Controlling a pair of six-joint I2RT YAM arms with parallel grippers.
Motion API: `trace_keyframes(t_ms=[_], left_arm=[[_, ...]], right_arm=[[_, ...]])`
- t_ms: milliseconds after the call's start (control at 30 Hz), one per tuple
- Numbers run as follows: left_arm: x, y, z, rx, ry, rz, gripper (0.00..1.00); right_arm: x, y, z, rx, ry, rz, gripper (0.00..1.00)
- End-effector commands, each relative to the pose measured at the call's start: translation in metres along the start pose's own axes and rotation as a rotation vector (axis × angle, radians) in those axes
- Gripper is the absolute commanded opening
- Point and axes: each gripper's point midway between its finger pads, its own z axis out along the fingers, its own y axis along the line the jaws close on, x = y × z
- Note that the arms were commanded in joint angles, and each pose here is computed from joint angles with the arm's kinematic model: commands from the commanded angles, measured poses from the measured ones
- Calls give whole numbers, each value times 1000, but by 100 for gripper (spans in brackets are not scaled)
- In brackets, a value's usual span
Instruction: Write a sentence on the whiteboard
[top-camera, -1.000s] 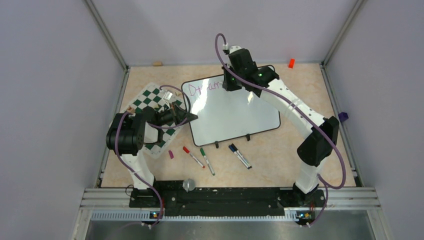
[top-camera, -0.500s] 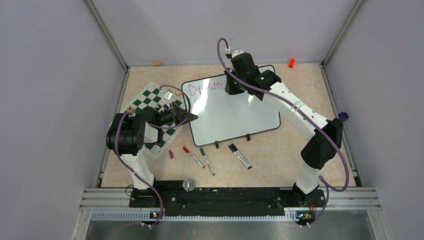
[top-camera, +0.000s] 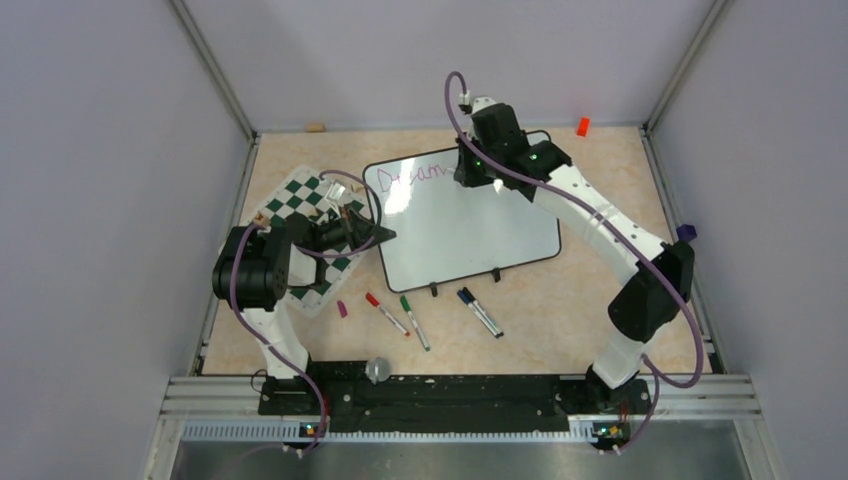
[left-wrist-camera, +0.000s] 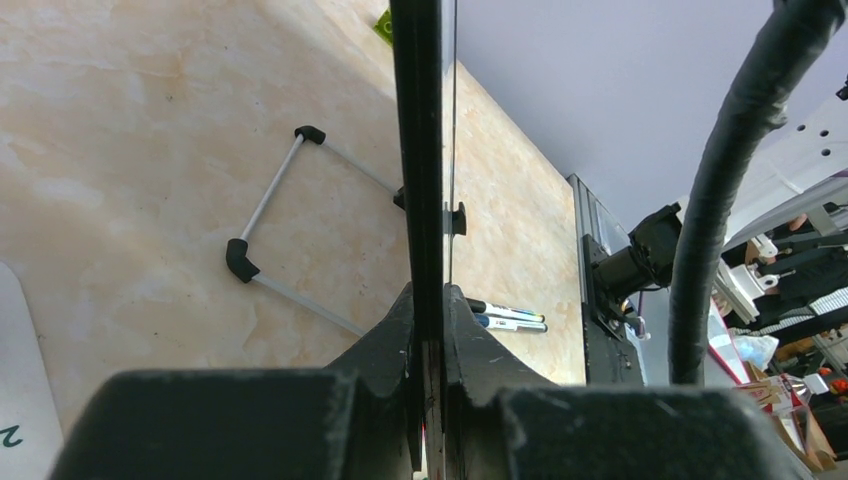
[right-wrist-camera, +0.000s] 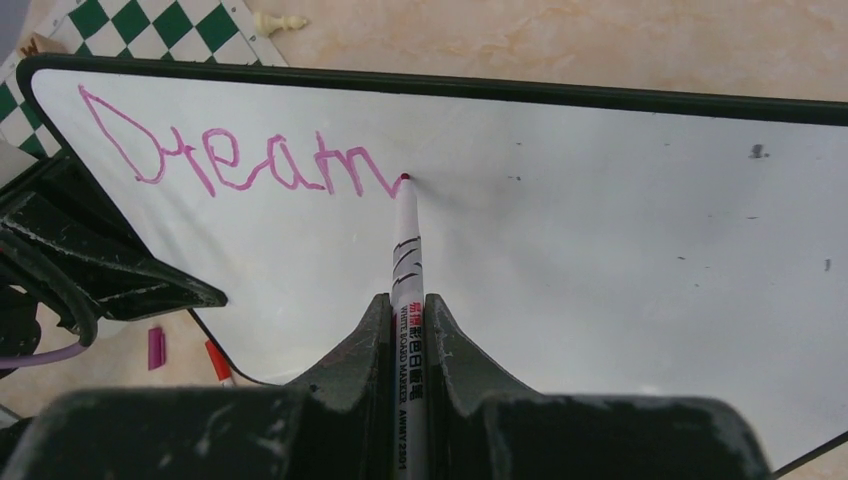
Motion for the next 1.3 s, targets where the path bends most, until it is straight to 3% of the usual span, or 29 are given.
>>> trace_keyframes(t_ms=[0,433,1267], left_arm=[[-3,-9,0,70,20,196,0],[-1,2,-2,42,3,220,0],[11,-5,-6,76,44,251,0]], right_arm=[[-45,-14,-34,-22,-193,58,0],[-47,-29,-62,9,-277,36,0],[-31,-13,-52,-88,-236,39,0]])
